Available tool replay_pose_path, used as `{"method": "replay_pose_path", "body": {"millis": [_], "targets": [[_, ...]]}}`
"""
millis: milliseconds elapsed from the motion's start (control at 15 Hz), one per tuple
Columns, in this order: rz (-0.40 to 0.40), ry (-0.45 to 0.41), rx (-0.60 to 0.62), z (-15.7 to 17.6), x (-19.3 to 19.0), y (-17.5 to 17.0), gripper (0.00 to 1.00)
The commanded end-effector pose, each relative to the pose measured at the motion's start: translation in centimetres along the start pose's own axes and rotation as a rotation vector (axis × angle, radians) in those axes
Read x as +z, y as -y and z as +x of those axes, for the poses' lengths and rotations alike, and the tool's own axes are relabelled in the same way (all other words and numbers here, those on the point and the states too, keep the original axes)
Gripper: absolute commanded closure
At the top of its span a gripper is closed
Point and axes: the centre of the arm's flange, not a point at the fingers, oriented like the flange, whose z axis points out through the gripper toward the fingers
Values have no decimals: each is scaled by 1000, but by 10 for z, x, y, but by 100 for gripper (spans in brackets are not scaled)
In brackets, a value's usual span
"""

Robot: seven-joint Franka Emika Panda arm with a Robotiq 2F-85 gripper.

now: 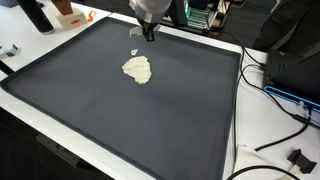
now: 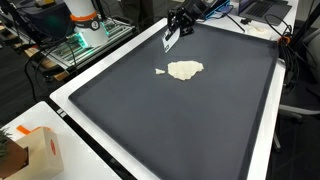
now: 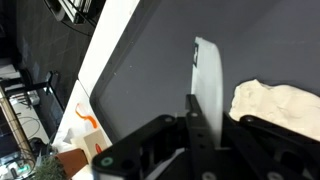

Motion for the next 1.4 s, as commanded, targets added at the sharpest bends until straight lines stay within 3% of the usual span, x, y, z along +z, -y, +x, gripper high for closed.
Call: {"method": "replay_pose_path", "body": {"millis": [0, 467, 867, 1333], "targets": [[44, -56, -112, -10, -8, -20, 99], [196, -110, -347, -16, -33, -49, 99], [319, -151, -508, -3, -36, -71, 99], [519, -79, -635, 16, -21, -89, 99]]}}
